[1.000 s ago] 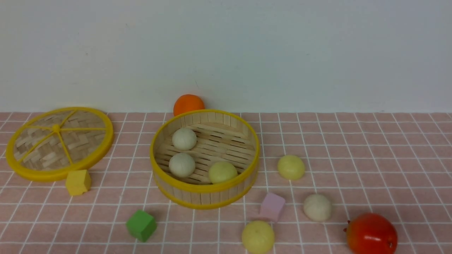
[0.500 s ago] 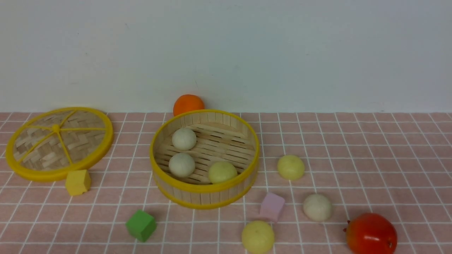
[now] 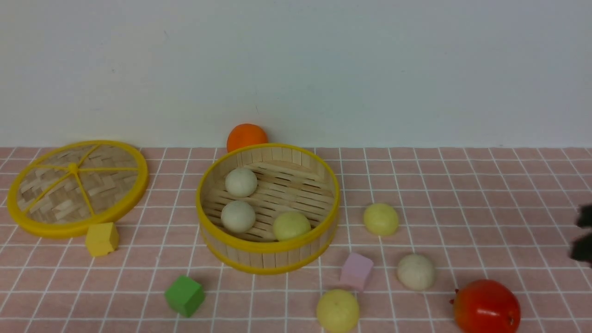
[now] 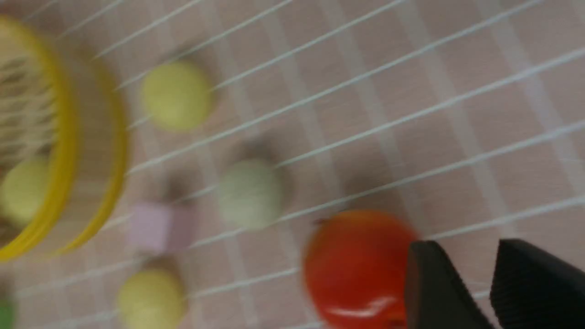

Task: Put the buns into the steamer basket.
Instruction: Use the right arm to grab a steamed stuffed bun

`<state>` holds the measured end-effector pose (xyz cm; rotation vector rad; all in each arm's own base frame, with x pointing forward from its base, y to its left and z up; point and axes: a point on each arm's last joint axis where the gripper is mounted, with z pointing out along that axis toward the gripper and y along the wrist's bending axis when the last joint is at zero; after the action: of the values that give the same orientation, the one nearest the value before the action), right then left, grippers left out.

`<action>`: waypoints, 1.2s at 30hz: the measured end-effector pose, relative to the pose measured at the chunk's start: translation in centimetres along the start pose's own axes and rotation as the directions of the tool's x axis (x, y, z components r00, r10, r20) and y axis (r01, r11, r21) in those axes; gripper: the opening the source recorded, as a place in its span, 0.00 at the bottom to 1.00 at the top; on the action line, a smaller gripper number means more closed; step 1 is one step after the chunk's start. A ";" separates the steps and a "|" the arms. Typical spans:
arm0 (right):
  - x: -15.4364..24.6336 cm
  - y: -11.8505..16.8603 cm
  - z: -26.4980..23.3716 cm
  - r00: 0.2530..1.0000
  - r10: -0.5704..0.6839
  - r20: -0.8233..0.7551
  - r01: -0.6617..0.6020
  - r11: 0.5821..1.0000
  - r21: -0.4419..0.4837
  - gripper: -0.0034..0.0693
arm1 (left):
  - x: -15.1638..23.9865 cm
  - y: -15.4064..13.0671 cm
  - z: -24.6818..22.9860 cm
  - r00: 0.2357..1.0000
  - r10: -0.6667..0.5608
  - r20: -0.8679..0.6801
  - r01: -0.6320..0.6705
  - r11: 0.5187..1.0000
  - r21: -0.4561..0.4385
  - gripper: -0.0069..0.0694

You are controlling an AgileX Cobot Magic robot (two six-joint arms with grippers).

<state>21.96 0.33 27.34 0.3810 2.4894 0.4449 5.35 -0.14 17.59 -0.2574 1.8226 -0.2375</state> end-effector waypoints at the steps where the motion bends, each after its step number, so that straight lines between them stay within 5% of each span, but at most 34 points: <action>1: -0.6 0.6 0.6 0.999 -0.021 -0.034 0.020 0.999 -0.035 0.38 | 0.0 0.0 0.0 1.000 0.000 0.000 0.000 1.000 0.000 0.12; 8: -1.2 6.2 5.5 0.950 -0.213 -0.227 0.181 0.971 -0.155 0.38 | 0.0 0.0 0.0 1.000 0.000 0.000 0.000 1.000 0.000 0.13; 15: -1.8 10.6 8.7 0.912 -0.288 -0.293 0.260 0.957 -0.132 0.38 | 0.0 0.0 0.0 1.000 0.000 0.000 0.000 1.000 0.000 0.13; 36: -1.9 10.7 11.7 0.906 -0.237 -0.351 0.213 0.971 -0.107 0.38 | 0.0 0.0 0.0 1.000 0.000 0.000 0.000 1.000 0.000 0.15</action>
<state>32.08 12.01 23.37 -0.0243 2.8222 0.5409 5.35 -0.14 17.59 -0.2574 1.8226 -0.2375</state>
